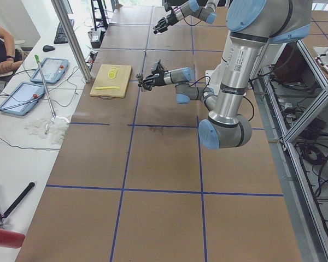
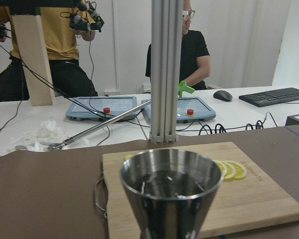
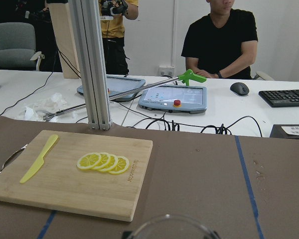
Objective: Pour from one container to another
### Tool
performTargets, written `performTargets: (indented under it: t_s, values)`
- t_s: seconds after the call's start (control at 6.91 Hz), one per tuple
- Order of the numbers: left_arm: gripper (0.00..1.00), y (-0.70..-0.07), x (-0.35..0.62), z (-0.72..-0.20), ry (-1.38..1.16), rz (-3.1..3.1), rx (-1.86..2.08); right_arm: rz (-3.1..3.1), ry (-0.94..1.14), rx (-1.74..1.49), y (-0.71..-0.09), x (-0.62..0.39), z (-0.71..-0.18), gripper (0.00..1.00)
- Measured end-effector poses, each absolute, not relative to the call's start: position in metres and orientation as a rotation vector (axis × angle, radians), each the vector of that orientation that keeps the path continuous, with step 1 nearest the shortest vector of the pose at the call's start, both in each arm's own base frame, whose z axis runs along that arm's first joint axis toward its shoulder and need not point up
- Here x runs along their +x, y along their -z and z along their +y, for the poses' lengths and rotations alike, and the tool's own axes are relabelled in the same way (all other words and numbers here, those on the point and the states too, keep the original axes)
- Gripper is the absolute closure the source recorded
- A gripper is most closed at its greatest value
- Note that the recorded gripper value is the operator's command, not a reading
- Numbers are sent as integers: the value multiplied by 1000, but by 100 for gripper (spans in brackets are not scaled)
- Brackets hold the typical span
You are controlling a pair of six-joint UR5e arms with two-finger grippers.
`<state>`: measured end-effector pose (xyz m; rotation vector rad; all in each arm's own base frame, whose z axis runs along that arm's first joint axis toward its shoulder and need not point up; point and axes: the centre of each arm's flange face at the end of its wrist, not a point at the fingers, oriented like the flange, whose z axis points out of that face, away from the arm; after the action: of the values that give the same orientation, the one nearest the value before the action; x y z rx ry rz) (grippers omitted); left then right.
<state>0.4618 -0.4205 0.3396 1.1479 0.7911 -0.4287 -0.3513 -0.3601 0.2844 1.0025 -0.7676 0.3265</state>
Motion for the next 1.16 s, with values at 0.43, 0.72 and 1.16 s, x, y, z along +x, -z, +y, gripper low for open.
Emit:
performTargets:
  t_s: [0.43,0.72,1.16]
  values:
    - [100,-423,400,-399,550,722,1108,-737,-380,950,-323,-334,-354,100]
    - [100,-458,368,-388,629,692,1100,-708,-391,944,-340,-331,-356,100]
    - [100,-495,365,-384,733,616,1081,-766,-454,952,-383,-332,-357,100]
